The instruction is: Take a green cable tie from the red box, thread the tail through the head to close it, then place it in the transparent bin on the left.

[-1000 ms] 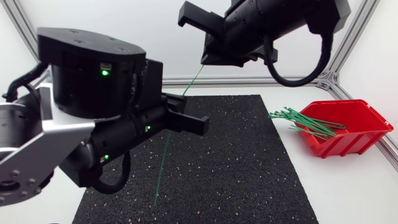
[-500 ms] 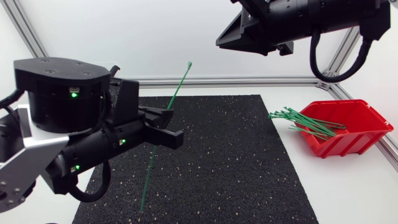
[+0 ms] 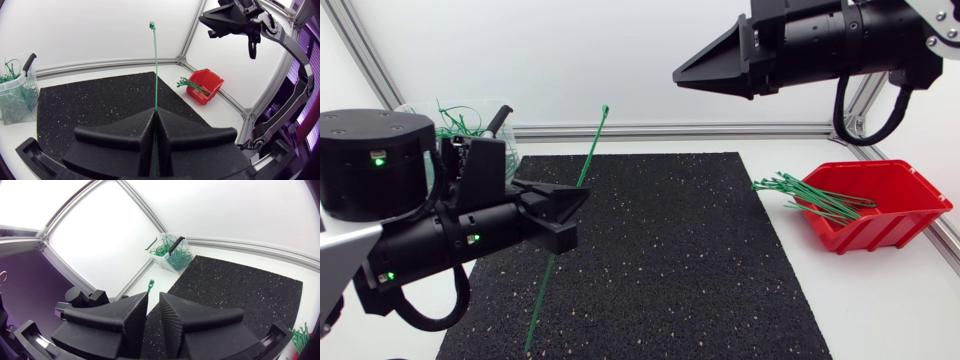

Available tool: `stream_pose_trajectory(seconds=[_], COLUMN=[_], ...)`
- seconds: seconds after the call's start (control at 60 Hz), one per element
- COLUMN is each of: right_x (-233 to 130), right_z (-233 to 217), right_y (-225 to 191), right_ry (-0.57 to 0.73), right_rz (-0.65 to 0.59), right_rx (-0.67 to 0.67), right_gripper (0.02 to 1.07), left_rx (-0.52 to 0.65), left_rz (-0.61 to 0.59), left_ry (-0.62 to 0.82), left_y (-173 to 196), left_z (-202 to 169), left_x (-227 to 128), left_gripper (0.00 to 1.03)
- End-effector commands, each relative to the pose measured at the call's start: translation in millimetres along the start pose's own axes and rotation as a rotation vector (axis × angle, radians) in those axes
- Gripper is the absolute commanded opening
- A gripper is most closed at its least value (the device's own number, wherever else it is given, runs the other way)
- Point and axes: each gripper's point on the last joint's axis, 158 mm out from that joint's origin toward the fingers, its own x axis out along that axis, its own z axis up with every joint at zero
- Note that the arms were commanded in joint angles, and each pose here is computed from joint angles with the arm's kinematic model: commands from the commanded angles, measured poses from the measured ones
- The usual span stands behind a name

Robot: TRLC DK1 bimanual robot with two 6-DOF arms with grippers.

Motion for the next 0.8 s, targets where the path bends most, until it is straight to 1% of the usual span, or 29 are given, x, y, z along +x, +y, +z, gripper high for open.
stream_pose_trajectory(seconds=[0.0, 0.1, 0.267, 0.35, 0.433, 0.5, 0.567, 0.7, 0.783], right_x=[10, 16, 35, 44, 54, 61, 66, 71, 74], right_z=[-17, -28, -57, -76, -92, -104, -113, -121, -125], right_y=[-17, -20, -23, -20, -16, -12, -8, 5, 13], right_ry=[0.043, 0.069, 0.144, 0.192, 0.238, 0.27, 0.292, 0.31, 0.317], right_rz=[0.008, 0.014, 0.043, 0.091, 0.137, 0.175, 0.202, 0.266, 0.292], right_rx=[-0.023, -0.059, -0.092, -0.069, -0.053, -0.084, -0.106, -0.145, -0.192], right_gripper=[0.39, 0.49, 0.58, 0.67, 0.74, 0.75, 0.81, 0.82, 0.82], left_rx=[-0.016, -0.042, -0.082, -0.091, -0.104, -0.11, -0.119, -0.151, -0.184], left_rz=[-0.022, -0.076, -0.138, -0.148, -0.176, -0.183, -0.193, -0.203, -0.226], left_ry=[-0.009, -0.002, -0.024, -0.041, -0.047, -0.063, -0.083, -0.098, -0.09], left_y=[4, 2, -2, -2, -7, -8, -11, -13, -17], left_z=[-1, -2, 8, 12, 14, 19, 25, 35, 38], left_x=[-3, -7, -12, -13, -11, -10, -11, -8, -5], left_gripper=[0.04, 0.04, 0.04, 0.04, 0.04, 0.04, 0.04, 0.04, 0.04])
